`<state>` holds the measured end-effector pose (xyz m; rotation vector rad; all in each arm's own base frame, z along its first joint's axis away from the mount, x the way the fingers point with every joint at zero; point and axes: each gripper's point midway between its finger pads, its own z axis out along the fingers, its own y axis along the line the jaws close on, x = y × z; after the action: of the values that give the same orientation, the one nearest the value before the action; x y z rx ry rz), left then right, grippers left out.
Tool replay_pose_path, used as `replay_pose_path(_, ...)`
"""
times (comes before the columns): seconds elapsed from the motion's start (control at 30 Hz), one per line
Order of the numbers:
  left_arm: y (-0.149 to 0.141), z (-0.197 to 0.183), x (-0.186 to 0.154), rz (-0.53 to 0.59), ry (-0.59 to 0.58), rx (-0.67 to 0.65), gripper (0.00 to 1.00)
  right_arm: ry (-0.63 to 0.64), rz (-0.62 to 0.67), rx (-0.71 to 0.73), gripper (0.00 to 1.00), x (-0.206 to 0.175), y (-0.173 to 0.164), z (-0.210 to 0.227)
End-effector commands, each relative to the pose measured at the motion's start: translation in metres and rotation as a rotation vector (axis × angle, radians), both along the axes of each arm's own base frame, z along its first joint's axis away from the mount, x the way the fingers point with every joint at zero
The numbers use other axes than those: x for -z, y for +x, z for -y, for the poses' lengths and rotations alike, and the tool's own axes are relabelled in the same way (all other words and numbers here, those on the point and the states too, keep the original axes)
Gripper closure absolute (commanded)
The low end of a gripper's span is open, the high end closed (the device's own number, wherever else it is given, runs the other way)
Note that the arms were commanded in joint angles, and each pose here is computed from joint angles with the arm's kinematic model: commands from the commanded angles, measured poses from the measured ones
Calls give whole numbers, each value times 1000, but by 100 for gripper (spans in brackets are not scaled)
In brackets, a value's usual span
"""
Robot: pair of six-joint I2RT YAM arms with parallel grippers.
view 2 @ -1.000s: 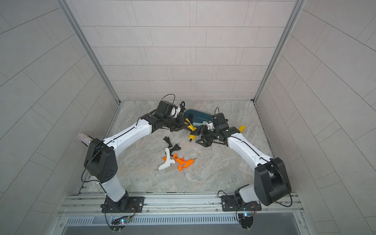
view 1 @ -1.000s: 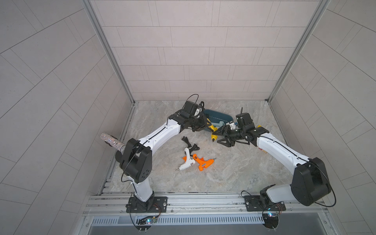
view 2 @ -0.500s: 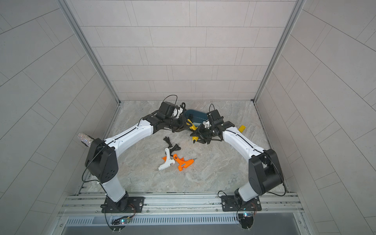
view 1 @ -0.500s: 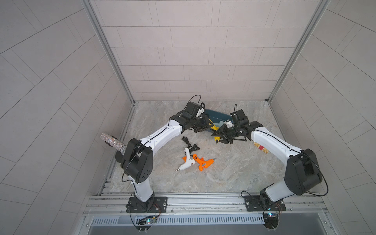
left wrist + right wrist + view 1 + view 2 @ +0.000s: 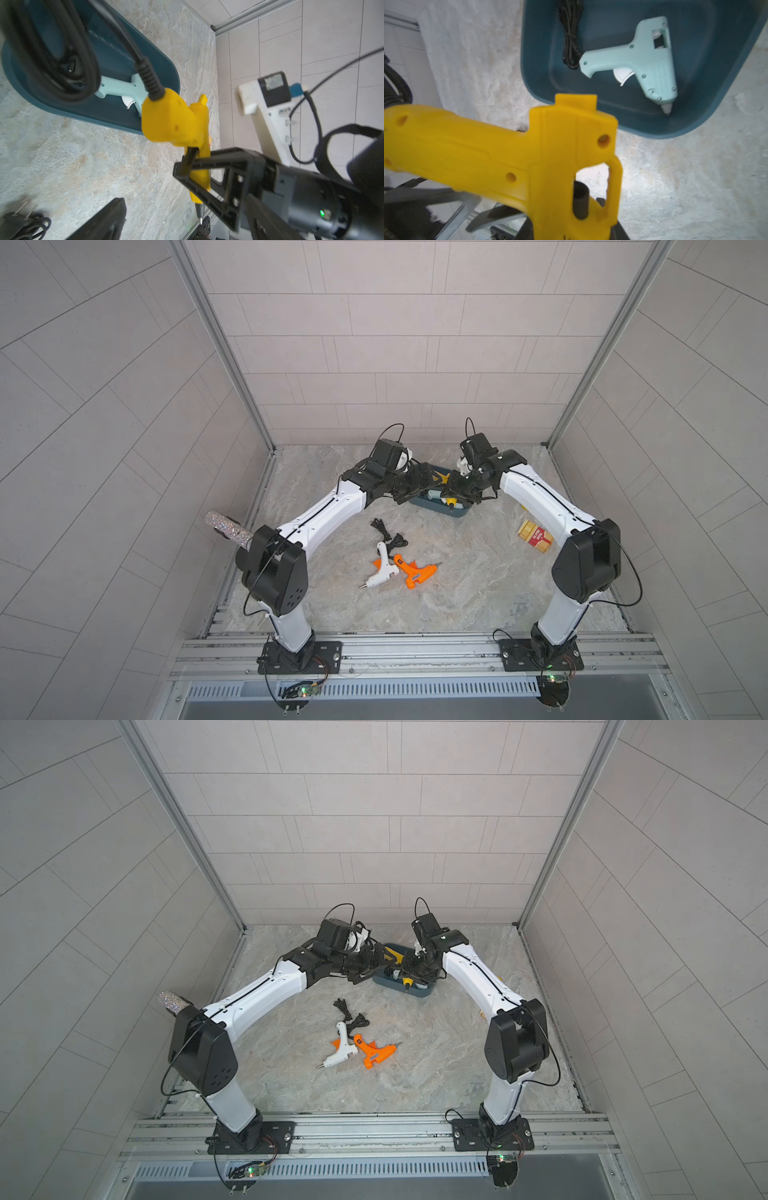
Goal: Put the hot melt glue gun into the storage box
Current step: Pick up the hot melt adhesive gun from the center of the board, then place the hot melt adhesive gun in the storage box.
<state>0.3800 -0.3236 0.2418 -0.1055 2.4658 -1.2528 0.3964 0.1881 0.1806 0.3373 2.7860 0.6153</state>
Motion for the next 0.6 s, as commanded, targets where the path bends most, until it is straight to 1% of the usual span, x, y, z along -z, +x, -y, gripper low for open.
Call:
replay_pose_path(0.0,3,-19,-41,73,-27,-52,0,-144,23,-29,100,9,15,22)
replay_pose_path(0.07,5,-37,-45,78,-17,-98,0,-197,23,-39,100,16,23,27)
replay_pose_path(0.2,9,-80,-54,76,-35,-197,0,-305,6,-67,100,34,36,38)
replay_pose_path(0.3,5,-104,-54,77,-27,-242,0,-352,-19,-76,100,49,43,42)
replay_pose_path(0.4,-6,-118,-50,77,-3,-259,0,-383,-30,-76,100,58,49,45)
replay_pose_path(0.57,-22,-138,-45,82,45,-286,0,-416,-13,-65,100,57,54,56)
